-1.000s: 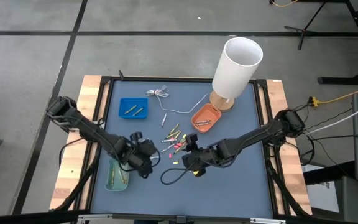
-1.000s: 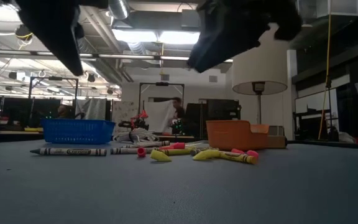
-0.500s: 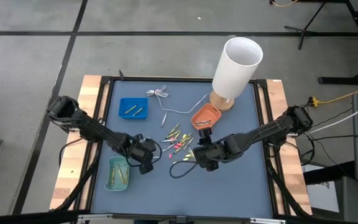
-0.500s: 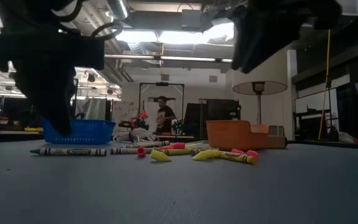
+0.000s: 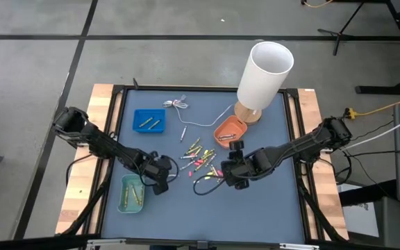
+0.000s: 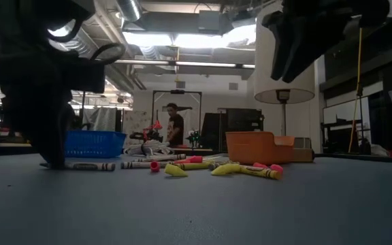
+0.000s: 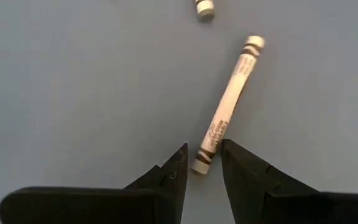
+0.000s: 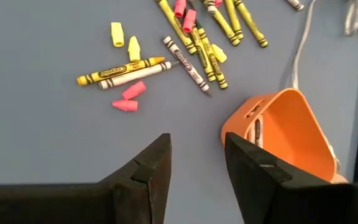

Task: Sort crayons
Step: Put the gray crayon into the orange bin

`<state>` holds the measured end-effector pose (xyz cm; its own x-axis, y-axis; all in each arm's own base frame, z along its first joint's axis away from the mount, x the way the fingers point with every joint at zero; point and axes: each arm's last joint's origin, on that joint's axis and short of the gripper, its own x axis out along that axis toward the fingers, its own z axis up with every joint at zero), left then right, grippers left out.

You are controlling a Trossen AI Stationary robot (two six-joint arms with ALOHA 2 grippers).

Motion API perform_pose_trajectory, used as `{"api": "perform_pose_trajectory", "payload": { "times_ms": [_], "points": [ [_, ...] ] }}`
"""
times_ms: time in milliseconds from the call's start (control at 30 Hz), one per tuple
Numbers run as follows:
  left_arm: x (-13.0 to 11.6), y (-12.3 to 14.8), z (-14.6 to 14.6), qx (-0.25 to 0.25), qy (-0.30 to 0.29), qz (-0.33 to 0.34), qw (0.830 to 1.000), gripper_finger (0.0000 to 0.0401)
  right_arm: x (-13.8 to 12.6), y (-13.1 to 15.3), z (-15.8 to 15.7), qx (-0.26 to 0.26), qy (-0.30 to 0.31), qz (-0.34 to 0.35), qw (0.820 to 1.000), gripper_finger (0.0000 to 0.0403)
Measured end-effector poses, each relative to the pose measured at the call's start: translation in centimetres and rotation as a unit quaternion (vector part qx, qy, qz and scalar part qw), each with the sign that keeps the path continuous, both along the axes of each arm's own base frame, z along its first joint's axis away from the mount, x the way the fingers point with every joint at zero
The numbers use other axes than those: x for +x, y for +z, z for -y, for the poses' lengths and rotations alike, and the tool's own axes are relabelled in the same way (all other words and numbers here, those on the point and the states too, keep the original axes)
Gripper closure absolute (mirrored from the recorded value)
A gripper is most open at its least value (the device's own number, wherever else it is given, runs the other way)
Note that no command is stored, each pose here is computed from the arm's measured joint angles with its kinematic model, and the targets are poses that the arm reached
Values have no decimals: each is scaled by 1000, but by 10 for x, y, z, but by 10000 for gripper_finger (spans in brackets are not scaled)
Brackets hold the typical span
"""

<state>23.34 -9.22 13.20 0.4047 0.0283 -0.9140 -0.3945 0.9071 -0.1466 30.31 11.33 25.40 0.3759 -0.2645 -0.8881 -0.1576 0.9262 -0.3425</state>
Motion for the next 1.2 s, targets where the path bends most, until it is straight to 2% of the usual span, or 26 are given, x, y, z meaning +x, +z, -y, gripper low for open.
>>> {"api": "perform_pose_trajectory", "payload": {
  "times_ms": [200,367,700,967,1200],
  "points": [
    [-4,-5,-1,-2,-2,6,1000,319,4,0,-2,18,-20,29,999,253],
    [-4,-6,0,8,-28,9,1000,322,5,-14,-2,42,-56,55,996,253],
    [-1,-5,1,5,-39,24,999,395,-9,-61,3,83,-151,61,983,253],
    [2,-3,2,-4,-41,30,999,394,-17,-84,5,123,-194,60,971,253],
    [18,16,10,-26,-46,65,996,398,-21,-88,6,124,-197,47,971,253]
  ]
}}
